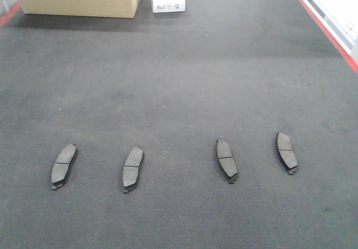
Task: Move and align brake pads A on conveyor
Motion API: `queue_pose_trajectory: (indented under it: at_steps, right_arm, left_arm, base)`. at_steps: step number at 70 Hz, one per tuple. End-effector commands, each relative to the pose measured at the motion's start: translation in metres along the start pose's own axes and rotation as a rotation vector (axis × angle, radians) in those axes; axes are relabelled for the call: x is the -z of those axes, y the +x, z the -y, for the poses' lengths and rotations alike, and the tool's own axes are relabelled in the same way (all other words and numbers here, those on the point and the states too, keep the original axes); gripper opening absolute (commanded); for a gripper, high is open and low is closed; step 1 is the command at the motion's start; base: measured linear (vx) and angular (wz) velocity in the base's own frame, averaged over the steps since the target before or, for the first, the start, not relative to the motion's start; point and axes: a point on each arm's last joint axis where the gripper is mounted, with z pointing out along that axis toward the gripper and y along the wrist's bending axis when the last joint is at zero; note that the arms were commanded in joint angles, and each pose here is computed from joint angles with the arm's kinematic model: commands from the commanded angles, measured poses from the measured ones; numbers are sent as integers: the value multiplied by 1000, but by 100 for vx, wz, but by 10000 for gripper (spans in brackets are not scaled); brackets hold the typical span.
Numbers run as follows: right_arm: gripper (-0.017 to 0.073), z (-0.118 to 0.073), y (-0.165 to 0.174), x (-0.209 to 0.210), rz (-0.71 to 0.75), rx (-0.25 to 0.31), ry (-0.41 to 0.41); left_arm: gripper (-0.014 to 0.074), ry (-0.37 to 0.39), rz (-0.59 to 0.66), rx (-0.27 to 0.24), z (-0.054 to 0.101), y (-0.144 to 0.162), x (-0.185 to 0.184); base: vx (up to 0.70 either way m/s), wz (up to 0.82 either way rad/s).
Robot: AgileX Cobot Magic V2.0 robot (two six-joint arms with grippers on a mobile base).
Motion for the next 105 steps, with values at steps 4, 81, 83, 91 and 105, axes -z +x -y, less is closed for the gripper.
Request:
queue_pose_trajectory:
  at_steps: [4, 81, 83, 91, 105]
  right_arm:
    - [-10, 0, 10, -3, 178, 16, 34]
    - [-10, -2, 45, -8, 242, 31, 44]
    - [-10, -2, 45, -8, 243, 31, 44]
    - [-10, -2, 45, -8, 242, 31, 44]
    - [-10, -2, 45, -8, 242, 31, 44]
  left_arm:
    - [-6, 21, 66, 13, 1, 1, 0]
    - [-6, 21, 66, 13, 1, 1, 0]
    - [-6, 21, 66, 13, 1, 1, 0]
    - [-6, 21, 66, 13, 1, 1, 0]
    - [-6, 21, 66, 13, 1, 1, 0]
  base:
    - [0, 0]
    - [0, 0]
    - [0, 0]
    - [0, 0]
    - [0, 0]
